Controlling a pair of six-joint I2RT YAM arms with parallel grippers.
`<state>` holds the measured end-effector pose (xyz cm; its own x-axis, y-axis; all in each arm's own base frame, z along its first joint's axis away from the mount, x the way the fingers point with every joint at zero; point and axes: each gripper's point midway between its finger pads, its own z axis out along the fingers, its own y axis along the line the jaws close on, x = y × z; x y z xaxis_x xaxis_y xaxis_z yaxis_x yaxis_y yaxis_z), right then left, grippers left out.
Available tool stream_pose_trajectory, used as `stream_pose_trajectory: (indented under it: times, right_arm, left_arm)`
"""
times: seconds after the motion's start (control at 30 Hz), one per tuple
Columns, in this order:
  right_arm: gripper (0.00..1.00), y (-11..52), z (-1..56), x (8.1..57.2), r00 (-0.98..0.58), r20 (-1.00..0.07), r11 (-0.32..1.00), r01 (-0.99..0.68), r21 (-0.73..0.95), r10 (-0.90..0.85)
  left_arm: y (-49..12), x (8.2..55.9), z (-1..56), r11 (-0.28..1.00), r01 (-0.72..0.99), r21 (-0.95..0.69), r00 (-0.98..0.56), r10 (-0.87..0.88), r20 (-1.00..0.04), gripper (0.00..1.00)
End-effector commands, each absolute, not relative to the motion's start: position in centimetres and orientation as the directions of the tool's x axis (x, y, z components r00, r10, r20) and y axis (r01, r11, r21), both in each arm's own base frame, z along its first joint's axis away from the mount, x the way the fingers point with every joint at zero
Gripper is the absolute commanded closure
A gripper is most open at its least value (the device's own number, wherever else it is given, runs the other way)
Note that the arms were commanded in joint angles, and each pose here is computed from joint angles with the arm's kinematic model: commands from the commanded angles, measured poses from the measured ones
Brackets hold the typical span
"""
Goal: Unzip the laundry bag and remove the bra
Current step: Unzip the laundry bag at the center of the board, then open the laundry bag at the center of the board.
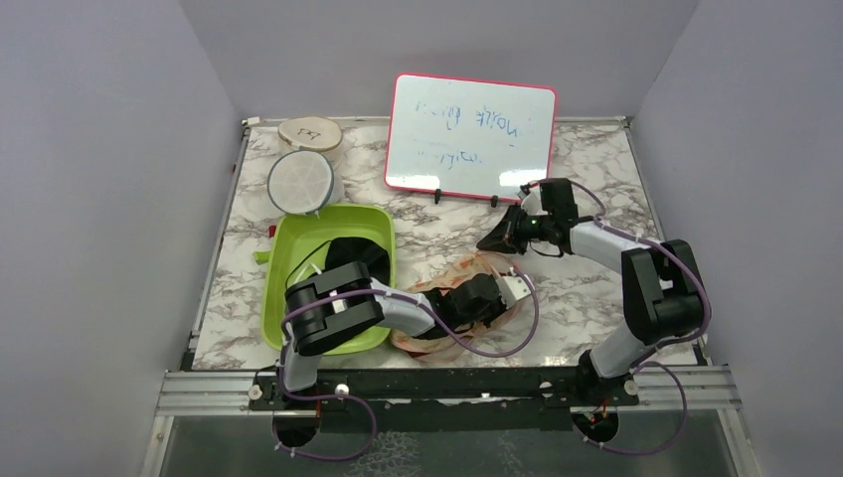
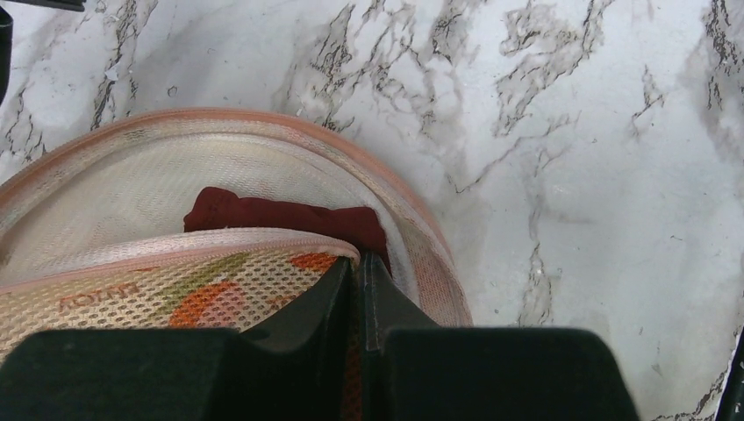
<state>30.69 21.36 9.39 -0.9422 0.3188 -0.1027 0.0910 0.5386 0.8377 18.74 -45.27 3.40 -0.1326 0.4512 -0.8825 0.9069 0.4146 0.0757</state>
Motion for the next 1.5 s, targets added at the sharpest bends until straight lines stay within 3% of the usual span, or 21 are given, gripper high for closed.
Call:
stream_pose_trajectory:
  times: [0.0, 0.1, 0.3, 0.4, 0.5, 0.57, 0.63, 0.8, 1.03, 1.2, 1.3, 1.47]
  right_arm:
    - [0.99, 21.2, 10.6, 32.3, -0.923, -0.225, 0.589, 0.003, 0.808, 0.313]
    - [0.97, 19.8, 11.1, 33.1, -0.895, -0.349, 0.661, -0.084, 0.745, 0.279]
    - [0.73, 13.2, 12.8, 34.0, -0.774, -0.592, 0.86, -0.127, 0.495, 0.226]
    - [0.43, 10.3, 17.0, 34.0, -0.668, -0.718, 0.923, -0.123, 0.366, 0.196]
    - [0.3, 9.1, 21.9, 33.0, -0.558, -0.805, 0.936, -0.132, 0.326, 0.202]
    - [0.26, 9.4, 24.3, 31.8, -0.5, -0.84, 0.923, -0.181, 0.34, 0.211]
    - [0.25, 9.9, 25.8, 30.7, -0.465, -0.859, 0.906, -0.233, 0.353, 0.215]
    - [0.21, 9.7, 27.9, 29.1, -0.403, -0.895, 0.909, -0.274, 0.315, 0.188]
    - [0.14, 9.5, 28.3, 28.9, -0.387, -0.905, 0.912, -0.282, 0.297, 0.175]
    - [0.13, 10.4, 28.1, 28.7, -0.399, -0.9, 0.892, -0.321, 0.319, 0.178]
    - [0.1, 10.5, 27.9, 28.7, -0.414, -0.892, 0.888, -0.32, 0.329, 0.181]
    - [0.06, 10.5, 27.3, 28.7, -0.435, -0.882, 0.888, -0.311, 0.338, 0.184]
  left_arm:
    - [-45.8, 16.8, 3.1, 0.348, 0.937, 0.023, -0.149, 0.458, -0.876, 1.0]
    - [-45.7, 17.3, 4.9, 0.367, 0.93, 0.006, -0.161, 0.424, -0.891, 1.0]
    - [-46.4, 19.3, 7.3, 0.388, 0.921, -0.035, -0.2, 0.393, -0.897, 1.0]
    - [-47.2, 20.6, 7.9, 0.391, 0.919, -0.055, -0.223, 0.398, -0.89, 1.0]
    - [-48.2, 21.4, 8.8, 0.388, 0.919, -0.074, -0.24, 0.4, -0.885, 1.0]
    - [-48.8, 21.5, 9.6, 0.377, 0.923, -0.079, -0.24, 0.401, -0.884, 1.0]
    - [-49.2, 21.5, 10.5, 0.365, 0.927, -0.086, -0.239, 0.399, -0.885, 0.93]
    - [-48.1, 21.2, 12.7, 0.346, 0.935, -0.075, -0.22, 0.401, -0.889, 0.59]
    - [-42.4, 19.9, 13.3, 0.318, 0.948, 0.021, -0.159, 0.53, -0.833, 0.21]
    - [-37.3, 18.3, 13.2, 0.268, 0.955, 0.124, -0.079, 0.636, -0.767, 0.2]
    - [-35.1, 16.3, 12.7, 0.173, 0.97, 0.172, 0.007, 0.686, -0.727, 0.19]
    - [-34.0, 15.2, 11.8, 0.109, 0.961, 0.253, 0.094, 0.735, -0.671, 0.18]
